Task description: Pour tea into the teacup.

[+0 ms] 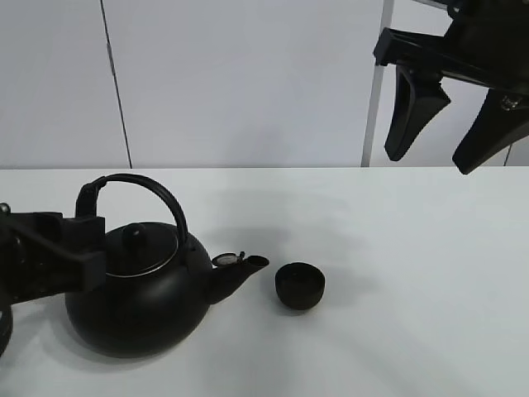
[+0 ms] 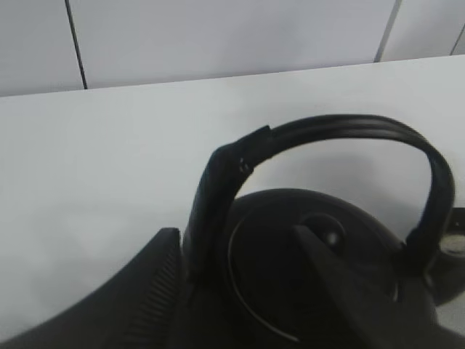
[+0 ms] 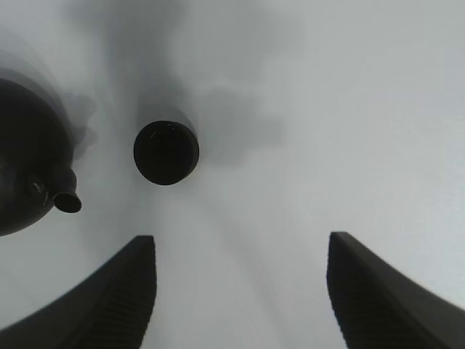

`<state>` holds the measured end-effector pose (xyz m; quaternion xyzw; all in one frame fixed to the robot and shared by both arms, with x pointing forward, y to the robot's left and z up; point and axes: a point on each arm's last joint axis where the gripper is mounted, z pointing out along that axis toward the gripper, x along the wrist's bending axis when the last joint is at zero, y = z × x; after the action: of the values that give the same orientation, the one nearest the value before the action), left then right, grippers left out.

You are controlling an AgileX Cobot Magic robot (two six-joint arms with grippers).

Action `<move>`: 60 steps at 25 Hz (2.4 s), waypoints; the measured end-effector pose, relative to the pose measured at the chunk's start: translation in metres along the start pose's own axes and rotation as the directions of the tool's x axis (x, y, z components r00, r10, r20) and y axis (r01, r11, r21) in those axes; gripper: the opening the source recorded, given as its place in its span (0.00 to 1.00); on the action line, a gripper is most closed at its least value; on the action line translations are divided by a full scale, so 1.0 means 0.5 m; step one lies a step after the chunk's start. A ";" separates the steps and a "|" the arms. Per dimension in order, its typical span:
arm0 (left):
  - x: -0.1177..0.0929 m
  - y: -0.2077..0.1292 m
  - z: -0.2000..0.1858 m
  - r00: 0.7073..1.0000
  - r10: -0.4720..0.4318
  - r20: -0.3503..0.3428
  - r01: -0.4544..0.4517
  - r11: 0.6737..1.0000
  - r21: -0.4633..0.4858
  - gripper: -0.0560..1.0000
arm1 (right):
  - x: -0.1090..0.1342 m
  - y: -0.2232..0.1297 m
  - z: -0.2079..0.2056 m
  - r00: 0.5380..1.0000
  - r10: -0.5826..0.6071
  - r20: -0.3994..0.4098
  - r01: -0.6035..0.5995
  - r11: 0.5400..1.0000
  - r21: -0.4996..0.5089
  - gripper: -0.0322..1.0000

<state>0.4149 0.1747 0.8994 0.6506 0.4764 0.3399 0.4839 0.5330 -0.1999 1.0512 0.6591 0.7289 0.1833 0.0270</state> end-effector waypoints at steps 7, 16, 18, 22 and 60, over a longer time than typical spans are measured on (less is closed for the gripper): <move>0.011 0.026 -0.045 0.986 -0.154 0.057 0.157 0.986 -0.058 0.42 | 0.000 0.000 0.000 1.000 0.000 0.000 0.000 1.000 0.000 0.48; -0.003 0.107 -0.076 0.953 -0.264 0.152 0.274 0.960 -0.053 0.55 | 0.000 0.000 0.000 1.000 0.000 0.000 0.000 1.000 0.000 0.48; -0.018 0.136 -0.070 0.953 -0.249 0.174 0.255 0.967 -0.016 0.55 | 0.000 0.000 0.000 1.000 0.000 0.000 0.000 1.000 0.000 0.48; -0.052 0.204 -0.049 0.956 -0.189 0.223 0.181 0.982 0.058 0.55 | 0.000 0.000 0.000 1.000 0.000 0.000 0.000 1.000 0.000 0.48; -0.017 0.366 0.135 0.894 -0.425 0.139 0.195 0.650 0.734 0.55 | 0.002 0.001 0.000 1.000 0.008 -0.011 -0.008 1.000 -0.004 0.48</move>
<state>0.5264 0.1317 1.0539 0.7357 0.5957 -0.0590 0.3169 0.5332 -0.1989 1.0516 0.6607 0.7261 0.1887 0.0236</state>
